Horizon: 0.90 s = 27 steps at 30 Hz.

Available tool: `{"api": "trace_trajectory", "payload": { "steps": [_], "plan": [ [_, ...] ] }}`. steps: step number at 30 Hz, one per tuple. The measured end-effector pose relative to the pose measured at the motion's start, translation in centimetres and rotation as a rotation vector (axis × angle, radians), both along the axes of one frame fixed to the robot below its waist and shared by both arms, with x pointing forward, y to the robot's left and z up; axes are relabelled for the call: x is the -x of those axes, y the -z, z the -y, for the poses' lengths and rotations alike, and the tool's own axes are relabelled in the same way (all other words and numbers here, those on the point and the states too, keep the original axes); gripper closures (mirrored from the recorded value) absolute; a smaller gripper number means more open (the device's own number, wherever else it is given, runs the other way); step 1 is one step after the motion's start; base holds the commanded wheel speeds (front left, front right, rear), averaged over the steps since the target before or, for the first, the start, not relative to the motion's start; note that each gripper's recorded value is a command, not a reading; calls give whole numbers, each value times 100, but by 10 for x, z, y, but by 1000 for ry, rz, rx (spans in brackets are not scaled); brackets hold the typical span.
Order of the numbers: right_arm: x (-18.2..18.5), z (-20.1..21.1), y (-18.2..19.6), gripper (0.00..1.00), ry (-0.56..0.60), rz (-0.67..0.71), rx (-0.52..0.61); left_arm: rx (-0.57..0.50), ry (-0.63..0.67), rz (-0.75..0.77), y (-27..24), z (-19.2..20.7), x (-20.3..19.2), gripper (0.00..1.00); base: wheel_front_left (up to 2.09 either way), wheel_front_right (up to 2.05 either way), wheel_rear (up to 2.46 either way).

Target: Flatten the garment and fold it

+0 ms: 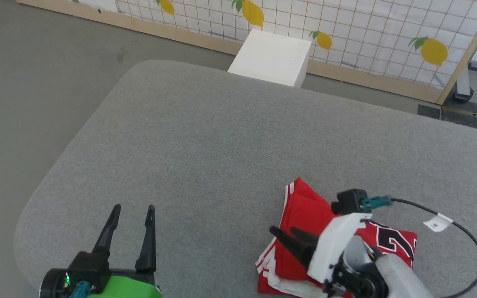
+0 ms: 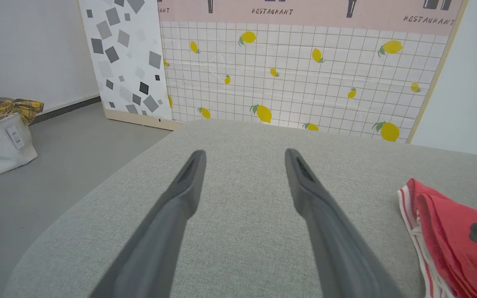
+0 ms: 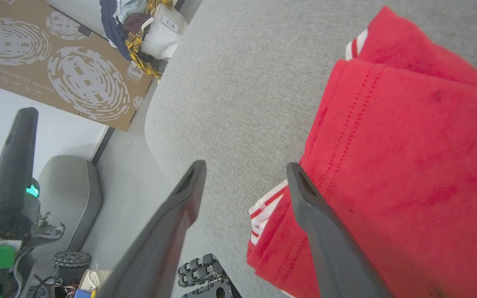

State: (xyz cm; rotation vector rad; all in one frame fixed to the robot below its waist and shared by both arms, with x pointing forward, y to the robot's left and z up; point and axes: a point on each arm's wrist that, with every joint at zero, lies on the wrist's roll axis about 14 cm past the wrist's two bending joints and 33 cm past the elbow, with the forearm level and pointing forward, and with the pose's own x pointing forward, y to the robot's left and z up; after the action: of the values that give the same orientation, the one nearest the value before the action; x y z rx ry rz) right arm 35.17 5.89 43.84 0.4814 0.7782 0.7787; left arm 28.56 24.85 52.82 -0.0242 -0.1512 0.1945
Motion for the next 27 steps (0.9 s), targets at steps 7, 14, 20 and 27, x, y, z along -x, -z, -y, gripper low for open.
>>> {"api": "trace_trajectory", "payload": {
  "steps": [7,14,20,27],
  "plan": [
    [-41,25,-33,0,87,266,94,1,33,18,-4,8,-6,0,0,0,0],
    [-89,122,-92,0,237,756,345,1,88,43,-11,22,-16,0,0,0,0],
    [-91,201,-136,0,435,995,440,7,148,60,-16,39,-26,0,0,0,0],
    [-48,260,-133,0,615,1051,492,10,222,70,-19,60,-35,0,0,0,0]
  ]
}}
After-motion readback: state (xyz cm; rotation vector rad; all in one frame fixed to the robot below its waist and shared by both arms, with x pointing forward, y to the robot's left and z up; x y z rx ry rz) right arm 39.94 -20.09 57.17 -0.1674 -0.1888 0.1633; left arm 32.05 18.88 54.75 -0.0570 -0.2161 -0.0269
